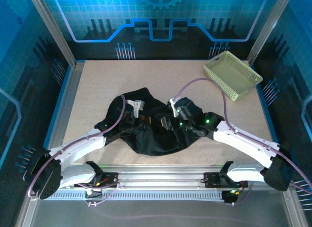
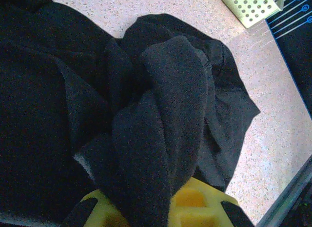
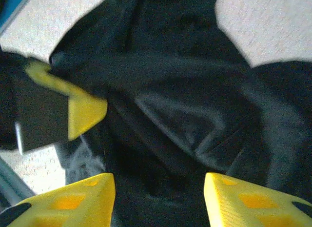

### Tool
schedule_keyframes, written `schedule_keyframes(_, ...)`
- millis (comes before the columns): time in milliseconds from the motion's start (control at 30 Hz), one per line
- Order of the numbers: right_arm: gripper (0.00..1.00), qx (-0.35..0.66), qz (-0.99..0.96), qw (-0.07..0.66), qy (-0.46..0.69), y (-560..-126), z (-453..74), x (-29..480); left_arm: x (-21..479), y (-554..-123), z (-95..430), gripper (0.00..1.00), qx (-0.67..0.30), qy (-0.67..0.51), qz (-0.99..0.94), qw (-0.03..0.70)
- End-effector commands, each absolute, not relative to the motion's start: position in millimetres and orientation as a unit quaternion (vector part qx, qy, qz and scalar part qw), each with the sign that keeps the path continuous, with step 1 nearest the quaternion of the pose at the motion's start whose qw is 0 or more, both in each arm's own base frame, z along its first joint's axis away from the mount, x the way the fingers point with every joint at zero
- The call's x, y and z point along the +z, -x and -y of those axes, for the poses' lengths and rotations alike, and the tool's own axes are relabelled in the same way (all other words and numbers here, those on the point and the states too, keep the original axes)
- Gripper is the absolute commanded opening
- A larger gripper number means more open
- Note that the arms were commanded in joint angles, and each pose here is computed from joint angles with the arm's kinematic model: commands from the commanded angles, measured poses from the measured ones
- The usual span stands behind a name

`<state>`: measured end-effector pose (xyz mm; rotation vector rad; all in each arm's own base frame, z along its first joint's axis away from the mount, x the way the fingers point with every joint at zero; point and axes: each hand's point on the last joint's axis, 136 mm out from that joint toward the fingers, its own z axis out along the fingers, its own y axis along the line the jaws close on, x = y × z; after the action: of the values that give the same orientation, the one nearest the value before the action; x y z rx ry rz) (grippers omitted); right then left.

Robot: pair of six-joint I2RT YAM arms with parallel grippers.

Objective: Fold the inside-out t-shirt

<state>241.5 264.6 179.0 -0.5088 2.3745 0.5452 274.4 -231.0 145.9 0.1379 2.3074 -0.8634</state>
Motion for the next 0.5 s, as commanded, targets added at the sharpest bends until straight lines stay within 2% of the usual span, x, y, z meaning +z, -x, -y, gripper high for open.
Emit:
schedule_keyframes(0, 0.51, 0.227, -0.913, 0.286, 0.182, -235.5, -283.2, 140.5, 151.9, -277.4, 237.1, 0.0, -0.354, -0.051, -0.873, 0.332)
schedule_keyframes(467, 0.43, 0.179, -0.913, 0.288, 0.227, -267.5, -316.0, 96.7, 154.0, -272.3, 230.8, 0.0, -0.351, -0.045, -0.873, 0.335)
